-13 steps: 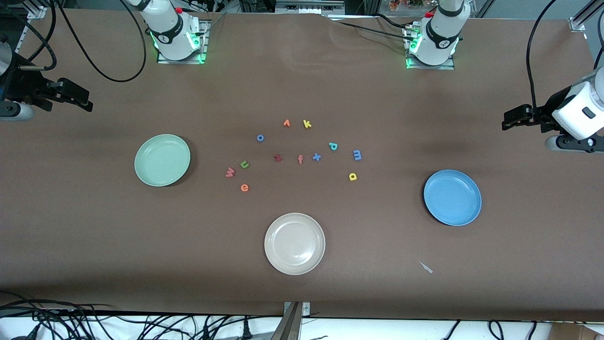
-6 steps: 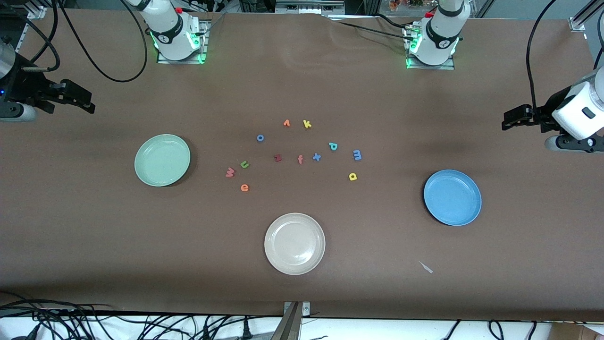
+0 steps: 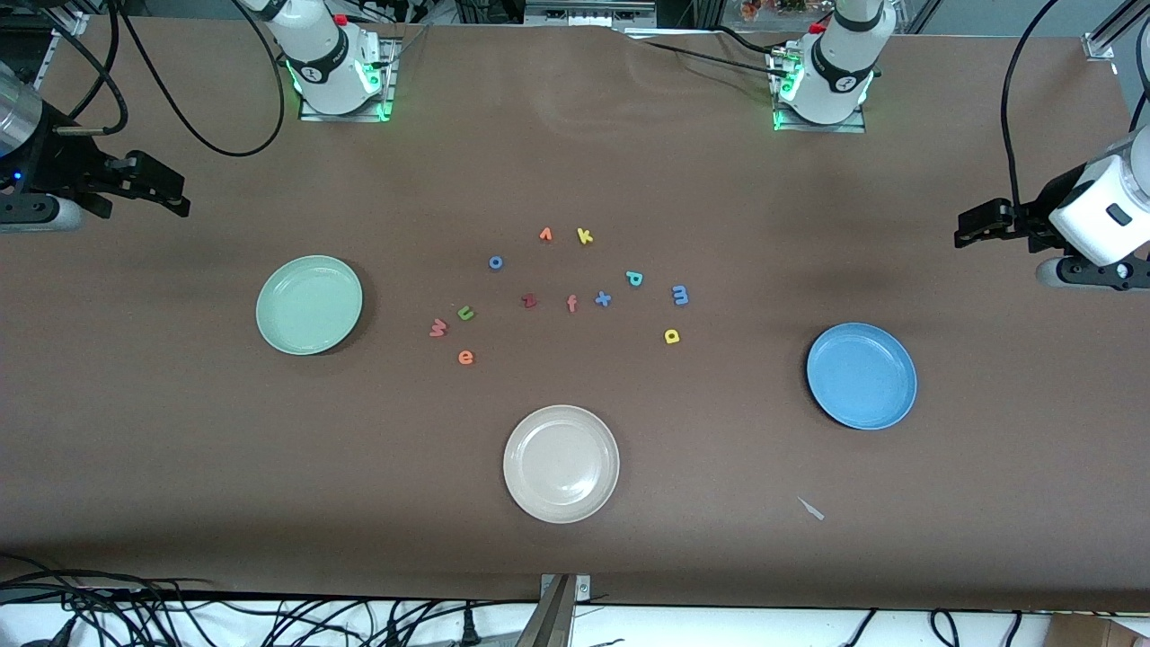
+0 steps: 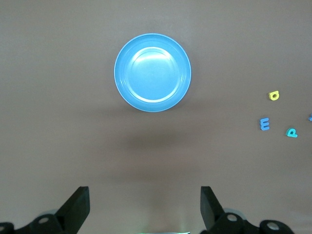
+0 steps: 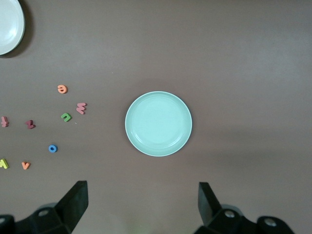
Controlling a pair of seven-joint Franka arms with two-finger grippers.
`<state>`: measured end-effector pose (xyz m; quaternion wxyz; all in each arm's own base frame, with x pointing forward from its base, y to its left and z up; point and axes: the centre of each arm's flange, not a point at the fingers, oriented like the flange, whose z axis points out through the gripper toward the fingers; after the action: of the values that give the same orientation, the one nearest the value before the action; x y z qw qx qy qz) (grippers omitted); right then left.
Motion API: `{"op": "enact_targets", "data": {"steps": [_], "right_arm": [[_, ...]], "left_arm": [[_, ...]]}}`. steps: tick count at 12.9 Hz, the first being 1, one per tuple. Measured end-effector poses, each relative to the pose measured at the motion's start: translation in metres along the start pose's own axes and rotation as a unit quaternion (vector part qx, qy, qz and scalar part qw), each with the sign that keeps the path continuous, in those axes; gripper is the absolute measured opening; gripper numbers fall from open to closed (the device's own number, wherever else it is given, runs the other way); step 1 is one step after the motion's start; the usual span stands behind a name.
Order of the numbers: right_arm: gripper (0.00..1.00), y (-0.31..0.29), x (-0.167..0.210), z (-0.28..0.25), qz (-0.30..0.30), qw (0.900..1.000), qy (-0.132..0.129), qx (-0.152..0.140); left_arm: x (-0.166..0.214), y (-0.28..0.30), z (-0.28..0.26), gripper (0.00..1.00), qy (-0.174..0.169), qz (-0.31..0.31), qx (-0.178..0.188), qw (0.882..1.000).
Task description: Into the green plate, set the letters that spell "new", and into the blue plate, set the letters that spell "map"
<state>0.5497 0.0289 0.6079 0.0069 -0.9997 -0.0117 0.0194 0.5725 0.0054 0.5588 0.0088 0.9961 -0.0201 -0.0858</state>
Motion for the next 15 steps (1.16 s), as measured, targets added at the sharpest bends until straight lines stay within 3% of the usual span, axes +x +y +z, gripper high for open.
{"op": "enact_targets", "data": {"steps": [7, 10, 13, 15], "right_arm": [[1.00, -0.003, 0.001, 0.007, 0.000, 1.000, -0.009, -0.008], [1.00, -0.042, 0.012, 0.043, -0.013, 0.999, -0.043, -0.012], [1.00, -0.070, 0.027, 0.098, -0.023, 0.996, -0.087, -0.018], [1.00, -0.091, 0.040, 0.139, -0.002, 0.996, -0.083, -0.021]], "left_arm": [[0.000, 0.002, 0.000, 1.00, 0.000, 0.001, 0.000, 1.000], [0.003, 0.013, 0.005, 1.00, -0.005, 0.002, 0.001, 1.000], [0.006, 0.065, 0.015, 1.00, -0.014, 0.000, 0.007, 1.000], [0.007, 0.117, 0.030, 1.00, -0.025, -0.014, 0.011, 1.000]]}}
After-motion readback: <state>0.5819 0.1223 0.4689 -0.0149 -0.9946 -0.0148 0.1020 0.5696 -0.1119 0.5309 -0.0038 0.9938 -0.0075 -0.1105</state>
